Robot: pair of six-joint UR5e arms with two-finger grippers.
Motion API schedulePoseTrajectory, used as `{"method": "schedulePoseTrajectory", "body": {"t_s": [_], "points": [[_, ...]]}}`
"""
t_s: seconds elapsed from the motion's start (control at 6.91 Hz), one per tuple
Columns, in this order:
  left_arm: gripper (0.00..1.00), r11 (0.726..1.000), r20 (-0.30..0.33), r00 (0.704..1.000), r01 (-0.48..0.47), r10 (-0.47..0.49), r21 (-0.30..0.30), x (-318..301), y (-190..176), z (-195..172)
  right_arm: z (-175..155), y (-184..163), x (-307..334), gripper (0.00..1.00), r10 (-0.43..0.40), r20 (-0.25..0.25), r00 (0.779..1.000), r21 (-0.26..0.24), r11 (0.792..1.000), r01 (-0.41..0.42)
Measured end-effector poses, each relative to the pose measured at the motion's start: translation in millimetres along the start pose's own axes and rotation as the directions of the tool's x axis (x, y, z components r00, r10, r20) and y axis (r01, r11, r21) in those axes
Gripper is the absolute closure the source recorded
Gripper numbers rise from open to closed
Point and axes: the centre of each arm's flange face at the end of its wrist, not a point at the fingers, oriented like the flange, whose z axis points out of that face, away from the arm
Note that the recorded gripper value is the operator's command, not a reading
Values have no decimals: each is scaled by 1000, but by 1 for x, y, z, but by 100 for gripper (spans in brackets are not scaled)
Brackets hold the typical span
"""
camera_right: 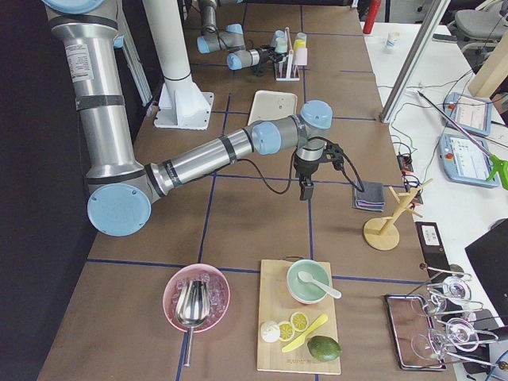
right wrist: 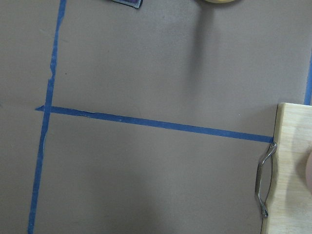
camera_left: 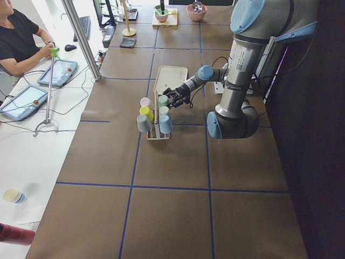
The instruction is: Pick up and place green cup on tray
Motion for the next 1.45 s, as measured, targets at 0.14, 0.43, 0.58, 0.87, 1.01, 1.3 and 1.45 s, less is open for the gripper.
{"method": "schedulePoseTrajectory", "body": {"t_s": [0.14, 0.43, 0.58, 0.87, 1.01, 1.3, 1.45], "points": [[100, 1000, 0, 1000, 1, -1, -1, 0, 4, -2, 0, 0, 0, 0, 0, 0, 1000, 0, 1000, 0], [100, 1000, -3, 1000, -6, 6, -7, 1, 17, -5, 0, 0, -1, 0, 0, 5, 1000, -1, 1000, 0], [100, 1000, -4, 1000, -9, 9, -9, 2, 20, -7, 0, 0, -1, 0, 0, 8, 1000, -2, 1000, 0], [100, 1000, -4, 1000, -9, 9, -10, 1, 23, -8, 0, 0, -1, 0, 1, 10, 1000, -2, 1000, 0], [100, 1000, -4, 1000, -9, 9, -10, 1, 23, -8, 0, 0, -1, 0, 2, 10, 1000, -3, 1000, -1], [100, 1000, -3, 1000, -5, 5, -8, 1, 27, -9, 0, 0, -1, 0, 2, 10, 1000, -3, 1000, -2], [100, 1000, -4, 1000, -8, 8, -10, 2, 32, -11, 0, 0, -1, 0, 2, 10, 1000, -3, 1000, -2]]}}
